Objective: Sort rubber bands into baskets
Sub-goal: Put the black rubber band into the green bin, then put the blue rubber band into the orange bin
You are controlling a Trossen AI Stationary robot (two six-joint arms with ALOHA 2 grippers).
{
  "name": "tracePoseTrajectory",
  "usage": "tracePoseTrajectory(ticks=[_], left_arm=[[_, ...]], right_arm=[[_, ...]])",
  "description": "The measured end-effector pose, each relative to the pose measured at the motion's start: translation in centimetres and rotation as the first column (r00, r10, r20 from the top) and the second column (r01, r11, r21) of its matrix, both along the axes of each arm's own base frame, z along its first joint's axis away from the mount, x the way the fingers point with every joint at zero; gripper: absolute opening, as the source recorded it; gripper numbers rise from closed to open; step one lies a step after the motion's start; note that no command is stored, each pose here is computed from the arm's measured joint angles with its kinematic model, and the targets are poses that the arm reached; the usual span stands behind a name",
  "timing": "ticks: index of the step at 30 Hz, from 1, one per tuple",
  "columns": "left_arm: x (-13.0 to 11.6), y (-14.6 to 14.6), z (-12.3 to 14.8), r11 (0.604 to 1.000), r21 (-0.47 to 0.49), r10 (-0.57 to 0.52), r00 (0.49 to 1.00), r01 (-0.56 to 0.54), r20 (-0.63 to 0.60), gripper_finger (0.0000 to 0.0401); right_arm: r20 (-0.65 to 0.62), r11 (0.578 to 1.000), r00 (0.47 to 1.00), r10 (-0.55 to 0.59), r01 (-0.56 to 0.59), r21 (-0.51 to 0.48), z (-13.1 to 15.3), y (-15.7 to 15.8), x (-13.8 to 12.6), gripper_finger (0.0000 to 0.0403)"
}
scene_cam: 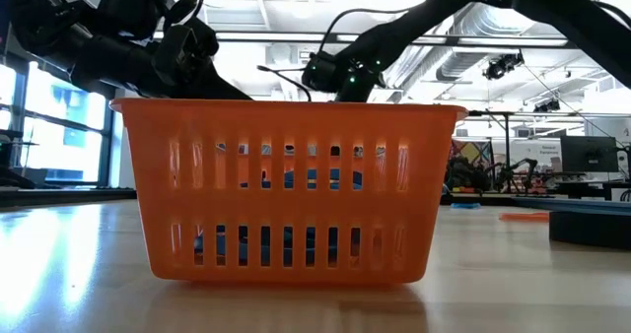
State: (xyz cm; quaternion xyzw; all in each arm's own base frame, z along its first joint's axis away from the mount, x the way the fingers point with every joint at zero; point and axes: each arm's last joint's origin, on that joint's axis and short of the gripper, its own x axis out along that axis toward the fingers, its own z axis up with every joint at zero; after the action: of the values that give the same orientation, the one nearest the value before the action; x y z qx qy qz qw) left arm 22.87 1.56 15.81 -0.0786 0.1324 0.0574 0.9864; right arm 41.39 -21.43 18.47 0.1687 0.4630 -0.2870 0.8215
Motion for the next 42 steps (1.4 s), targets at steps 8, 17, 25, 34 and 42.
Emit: tracePoseTrajectory(ticks=[8, 17, 25, 34, 42], left_arm=[[0.0, 0.0, 0.0, 1.0, 0.0, 0.0, 1.0, 0.0, -0.001, 0.0072], [0.0, 0.0, 0.0, 1.0, 0.0, 0.0, 1.0, 0.0, -0.003, 0.0072], [0.0, 0.0, -0.1, 1.0, 0.0, 0.001, 1.0, -0.001, -0.01, 0.0072], [0.0, 0.1, -0.1, 1.0, 0.005, 0.018, 1.0, -0.018, -0.016, 0.0072], [-0.2, 2.1, -0.5, 0.985, -0.03, 0.167, 0.981, -0.17, -0.099, 0.0055]], right_arm=[[-0.02, 1.0, 1.0, -0.018, 0.018, 0.017, -0.1, -0.2, -0.3, 0.0045], [-0.049, 0.998, 0.997, 0.058, -0.059, -0.02, 0.0, 0.2, -0.2, 0.0129], [-0.061, 0.965, 0.989, 0.132, -0.143, -0.218, 2.6, 2.7, 0.5, 0.0019], [0.141, 0.959, 0.987, 0.08, -0.037, -0.281, 3.2, 5.1, -4.6, 0.0003], [0.264, 0.946, 0.965, 0.012, 0.074, -0.315, 4.0, 9.1, -10.8, 0.0]])
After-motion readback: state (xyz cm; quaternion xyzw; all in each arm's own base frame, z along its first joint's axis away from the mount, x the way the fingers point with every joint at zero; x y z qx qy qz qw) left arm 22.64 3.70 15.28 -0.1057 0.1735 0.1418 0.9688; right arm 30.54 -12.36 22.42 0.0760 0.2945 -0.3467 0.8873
